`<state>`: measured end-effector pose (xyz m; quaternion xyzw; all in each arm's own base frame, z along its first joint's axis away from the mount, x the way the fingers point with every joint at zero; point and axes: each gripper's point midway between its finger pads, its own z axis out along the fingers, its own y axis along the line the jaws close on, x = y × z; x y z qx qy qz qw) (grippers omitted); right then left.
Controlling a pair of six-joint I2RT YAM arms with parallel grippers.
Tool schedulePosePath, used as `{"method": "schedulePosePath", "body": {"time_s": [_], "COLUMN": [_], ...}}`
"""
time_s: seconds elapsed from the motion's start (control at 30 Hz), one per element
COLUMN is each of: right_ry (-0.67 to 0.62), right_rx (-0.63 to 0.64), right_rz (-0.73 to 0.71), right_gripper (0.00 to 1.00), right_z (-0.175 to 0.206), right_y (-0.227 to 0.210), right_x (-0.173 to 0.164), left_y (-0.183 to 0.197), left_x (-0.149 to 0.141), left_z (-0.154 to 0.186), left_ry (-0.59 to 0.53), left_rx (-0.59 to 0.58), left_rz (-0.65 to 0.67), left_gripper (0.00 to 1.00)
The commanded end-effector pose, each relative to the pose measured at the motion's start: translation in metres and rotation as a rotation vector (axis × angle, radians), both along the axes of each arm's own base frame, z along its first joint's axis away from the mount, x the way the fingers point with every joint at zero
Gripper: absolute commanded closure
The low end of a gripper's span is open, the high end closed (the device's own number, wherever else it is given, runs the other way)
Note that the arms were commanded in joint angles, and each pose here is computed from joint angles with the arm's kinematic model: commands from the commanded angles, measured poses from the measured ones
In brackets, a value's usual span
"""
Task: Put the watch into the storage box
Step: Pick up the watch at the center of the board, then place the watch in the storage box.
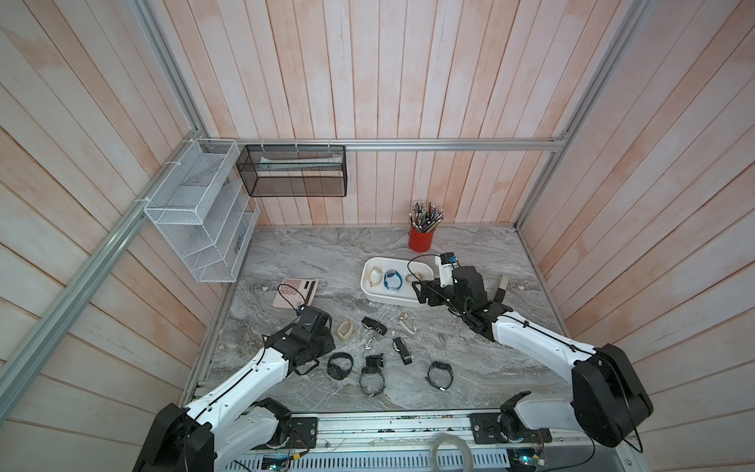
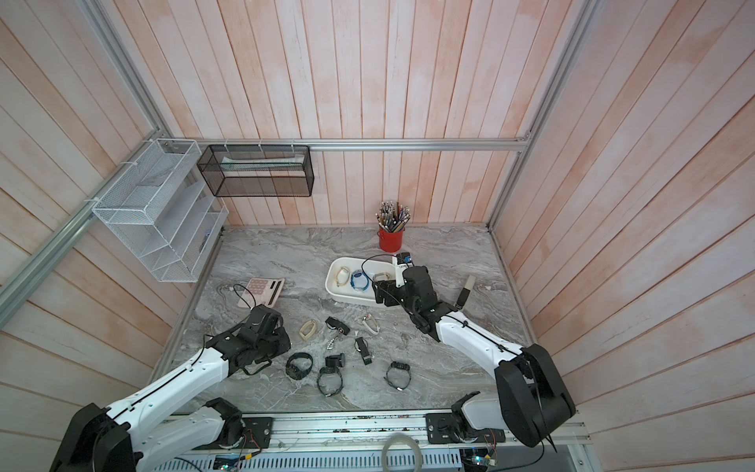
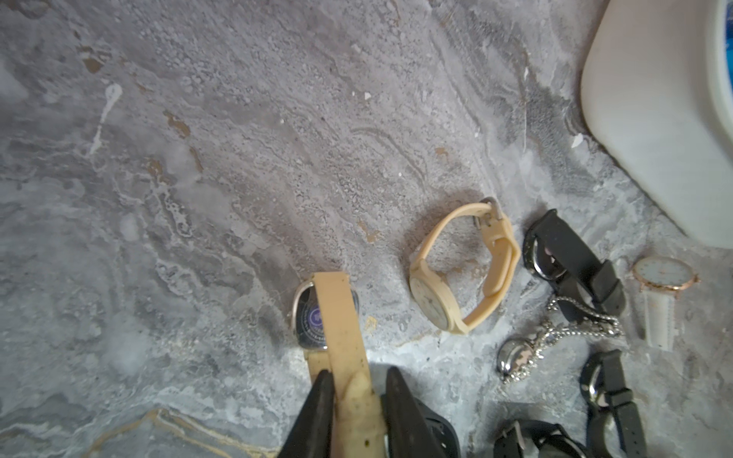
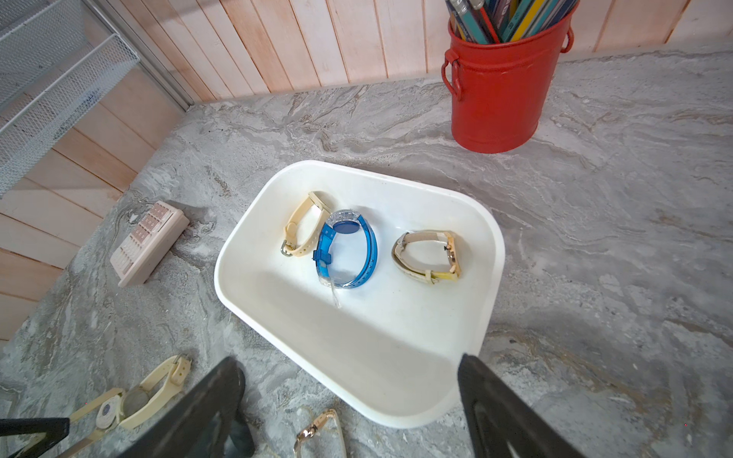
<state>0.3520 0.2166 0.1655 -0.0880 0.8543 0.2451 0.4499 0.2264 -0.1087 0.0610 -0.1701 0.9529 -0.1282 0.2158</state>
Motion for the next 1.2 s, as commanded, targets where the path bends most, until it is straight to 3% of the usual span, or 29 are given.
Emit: {"method": "schedulePosePath", "body": {"time_s": [0.0, 0.13, 0.37, 0.87, 1.17], "right_ry": [-0.015, -0.015, -0.023, -0.023, -0.031], "right_rx": [-0.009, -0.011, -0.018, -0.025, -0.034], "right_rz": [-0.002, -0.005, -0.014, -0.073, -0.114], "right_gripper": [0.12, 0.12, 0.12, 0.12, 0.11], "right_z": [0.001, 0.001, 0.004, 0.01, 0.013], "right_y": [-0.004, -0.005, -0.009, -0.033, -0.049], "right_x": [-0.002, -0.001, -0.002, -0.022, -0.031], "left_y": [0.001, -0.004, -0.03, -0.122, -0.176], "left_x": [0.006, 0.013, 0.033, 0.132, 0.181], "left_z": [0.011, 0.019, 0.047, 0.158, 0.157], "left_ry": [-0.016, -0.036, -0.124, -0.445, -0.482], "left_rx": [0.025, 0.021, -0.055, -0.143, -0.161], "left_rz": [-0.004, -0.026, -0.125, -0.443, -0.587], "left_gripper": [0.9, 1.0, 1.0, 1.0, 1.0]}}
